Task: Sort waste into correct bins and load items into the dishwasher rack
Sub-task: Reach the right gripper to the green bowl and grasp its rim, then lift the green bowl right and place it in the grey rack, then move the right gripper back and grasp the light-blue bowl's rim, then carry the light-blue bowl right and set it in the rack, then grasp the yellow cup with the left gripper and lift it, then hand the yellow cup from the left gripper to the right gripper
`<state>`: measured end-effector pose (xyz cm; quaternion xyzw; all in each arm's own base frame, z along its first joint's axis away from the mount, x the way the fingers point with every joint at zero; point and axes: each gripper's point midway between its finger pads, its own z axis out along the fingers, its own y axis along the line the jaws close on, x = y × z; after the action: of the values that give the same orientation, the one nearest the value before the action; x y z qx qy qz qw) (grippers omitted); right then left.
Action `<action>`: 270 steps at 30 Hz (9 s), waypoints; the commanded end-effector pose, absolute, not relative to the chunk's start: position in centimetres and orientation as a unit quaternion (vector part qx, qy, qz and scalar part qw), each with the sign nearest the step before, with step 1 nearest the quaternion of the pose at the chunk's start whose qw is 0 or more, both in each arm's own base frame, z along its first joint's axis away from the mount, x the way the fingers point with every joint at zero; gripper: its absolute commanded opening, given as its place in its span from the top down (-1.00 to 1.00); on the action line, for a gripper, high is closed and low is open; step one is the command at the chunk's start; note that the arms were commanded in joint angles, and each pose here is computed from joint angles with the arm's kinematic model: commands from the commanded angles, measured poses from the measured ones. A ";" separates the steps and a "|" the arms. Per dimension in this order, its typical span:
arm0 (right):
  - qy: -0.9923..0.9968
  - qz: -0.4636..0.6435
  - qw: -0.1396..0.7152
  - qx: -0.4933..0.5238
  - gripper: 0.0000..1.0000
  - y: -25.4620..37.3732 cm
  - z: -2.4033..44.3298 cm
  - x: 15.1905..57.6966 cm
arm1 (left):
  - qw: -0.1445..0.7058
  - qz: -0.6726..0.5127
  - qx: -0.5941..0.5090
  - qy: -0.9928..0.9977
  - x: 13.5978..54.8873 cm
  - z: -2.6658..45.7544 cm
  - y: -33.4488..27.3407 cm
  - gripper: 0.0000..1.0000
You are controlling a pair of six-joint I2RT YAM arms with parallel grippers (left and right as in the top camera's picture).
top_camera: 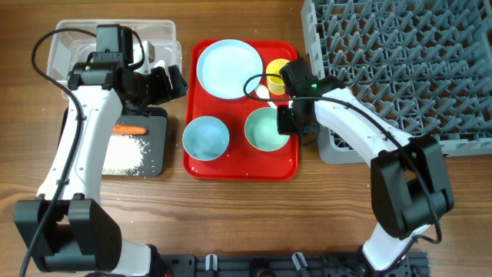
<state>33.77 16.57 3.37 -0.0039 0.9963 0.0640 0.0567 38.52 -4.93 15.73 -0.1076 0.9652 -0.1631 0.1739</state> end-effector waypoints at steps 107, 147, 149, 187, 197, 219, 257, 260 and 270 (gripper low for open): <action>0.911 0.312 0.212 -0.164 -0.90 25.4 15.4 38.2 | 0.183 -0.170 -0.107 0.962 38.5 16.6 -5.0 -1.00; 0.944 0.186 0.268 0.049 0.91 25.4 17.2 37.0 | 0.183 -0.170 -0.107 0.962 38.5 16.6 -5.0 -1.00; 0.916 0.124 0.374 0.071 0.91 20.6 22.8 38.1 | 0.183 -0.170 -0.107 0.962 38.5 16.6 -5.0 -1.00; 0.811 -0.517 0.211 -0.174 -0.96 0.1 14.4 43.8 | 0.183 -0.170 -0.107 0.962 38.5 16.6 -5.0 -1.00; 0.799 -0.421 0.426 -0.058 -0.99 2.1 26.5 44.6 | 0.183 -0.170 -0.107 0.962 38.5 16.6 -5.0 -1.00; 0.900 0.127 0.417 0.013 -0.99 5.8 27.8 36.7 | 0.236 -0.221 -0.043 0.945 44.4 19.1 -16.3 -0.66; 0.867 0.291 0.385 -0.128 -0.98 12.4 28.7 34.3 | 0.091 -0.465 0.169 0.865 43.7 22.1 -23.2 0.92; 0.813 0.381 0.388 -0.208 -0.91 15.7 30.2 33.9 | 0.086 -0.581 0.167 0.792 42.6 26.1 -22.0 0.92; 0.714 0.494 0.385 -0.314 -0.67 21.3 30.9 35.1 | 0.059 -0.684 0.165 0.708 40.8 30.5 -23.6 0.92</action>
<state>35.52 20.26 30.26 -0.2844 0.7377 0.4815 0.3783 41.45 -23.18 28.54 0.1506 0.7409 -0.6523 0.0530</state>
